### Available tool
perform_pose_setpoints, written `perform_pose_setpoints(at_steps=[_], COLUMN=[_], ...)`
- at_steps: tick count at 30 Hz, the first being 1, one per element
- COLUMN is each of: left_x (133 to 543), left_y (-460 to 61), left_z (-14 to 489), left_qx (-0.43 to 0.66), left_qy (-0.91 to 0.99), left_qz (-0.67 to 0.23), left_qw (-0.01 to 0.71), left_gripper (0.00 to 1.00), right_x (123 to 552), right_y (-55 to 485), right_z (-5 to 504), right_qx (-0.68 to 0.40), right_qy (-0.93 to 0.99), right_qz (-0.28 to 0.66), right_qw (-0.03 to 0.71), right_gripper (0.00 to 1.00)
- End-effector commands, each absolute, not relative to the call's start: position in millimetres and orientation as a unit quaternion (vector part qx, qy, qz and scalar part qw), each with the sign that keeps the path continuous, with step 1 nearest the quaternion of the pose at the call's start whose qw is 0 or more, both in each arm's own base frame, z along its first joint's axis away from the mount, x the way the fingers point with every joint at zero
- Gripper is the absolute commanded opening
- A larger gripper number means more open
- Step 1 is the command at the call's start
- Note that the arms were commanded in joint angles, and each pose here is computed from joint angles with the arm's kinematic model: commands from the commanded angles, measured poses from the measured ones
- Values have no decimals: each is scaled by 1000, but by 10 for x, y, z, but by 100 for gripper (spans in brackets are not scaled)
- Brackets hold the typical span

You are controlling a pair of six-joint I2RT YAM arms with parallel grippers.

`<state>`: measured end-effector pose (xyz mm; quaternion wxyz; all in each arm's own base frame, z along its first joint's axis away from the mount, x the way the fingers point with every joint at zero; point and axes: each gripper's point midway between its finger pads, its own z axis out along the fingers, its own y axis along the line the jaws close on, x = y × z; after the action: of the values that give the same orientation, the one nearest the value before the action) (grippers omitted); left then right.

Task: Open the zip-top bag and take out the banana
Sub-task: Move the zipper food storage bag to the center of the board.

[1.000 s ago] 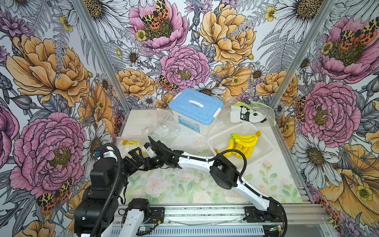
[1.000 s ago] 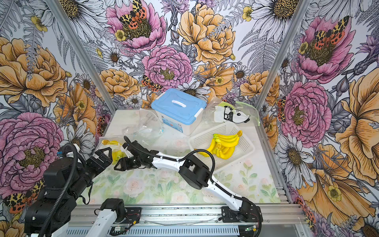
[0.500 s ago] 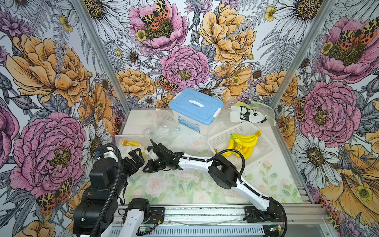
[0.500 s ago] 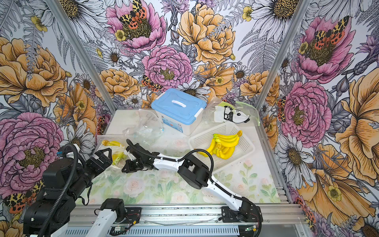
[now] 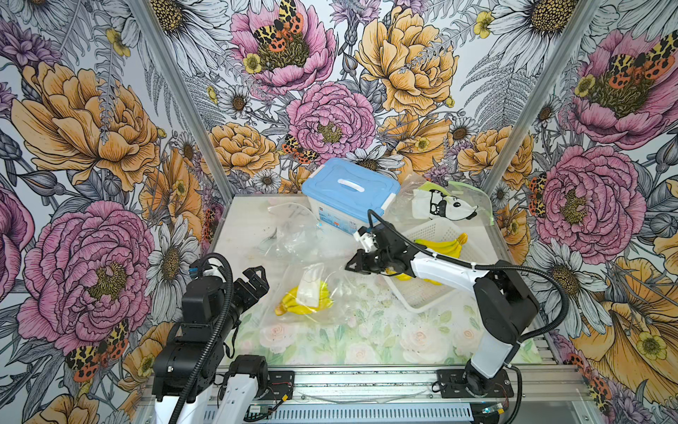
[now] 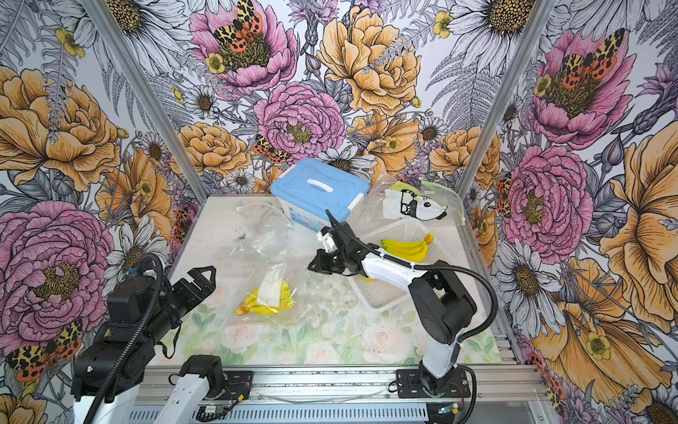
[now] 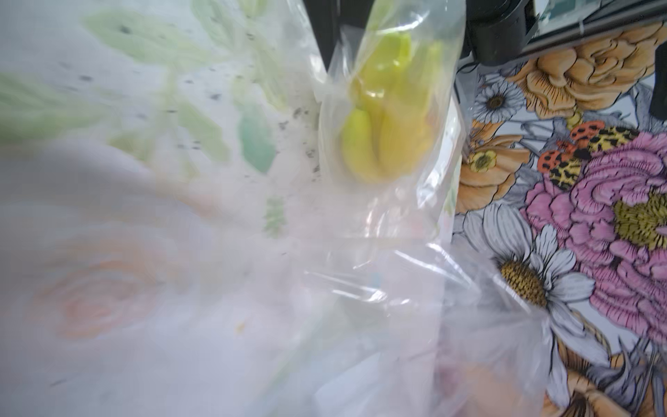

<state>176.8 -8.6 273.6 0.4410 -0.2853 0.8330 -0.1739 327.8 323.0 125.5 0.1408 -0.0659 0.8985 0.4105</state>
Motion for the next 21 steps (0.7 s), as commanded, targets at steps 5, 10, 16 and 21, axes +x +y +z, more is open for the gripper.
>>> perform_pose_setpoints(at_steps=[5, 10, 16, 21], left_x=[1906, 1963, 2032, 2103], left_y=[-291, -398, -506, -628], left_z=[2500, 2331, 2111, 1962], left_qx=[-287, -285, -293, -309], left_qy=[837, 841, 847, 847], left_qz=[-231, -256, -280, -311], left_qw=[406, 382, 345, 302], left_gripper=[99, 99, 99, 99], right_x=[3260, 3192, 3102, 2924], right_y=[3026, 3111, 3073, 3025], right_z=[1545, 1743, 2048, 2066], right_qx=[-88, -96, -91, -107], right_qy=[900, 899, 893, 895], right_qz=[389, 379, 376, 359], right_qw=[177, 199, 231, 243], right_gripper=[41, 46, 55, 86])
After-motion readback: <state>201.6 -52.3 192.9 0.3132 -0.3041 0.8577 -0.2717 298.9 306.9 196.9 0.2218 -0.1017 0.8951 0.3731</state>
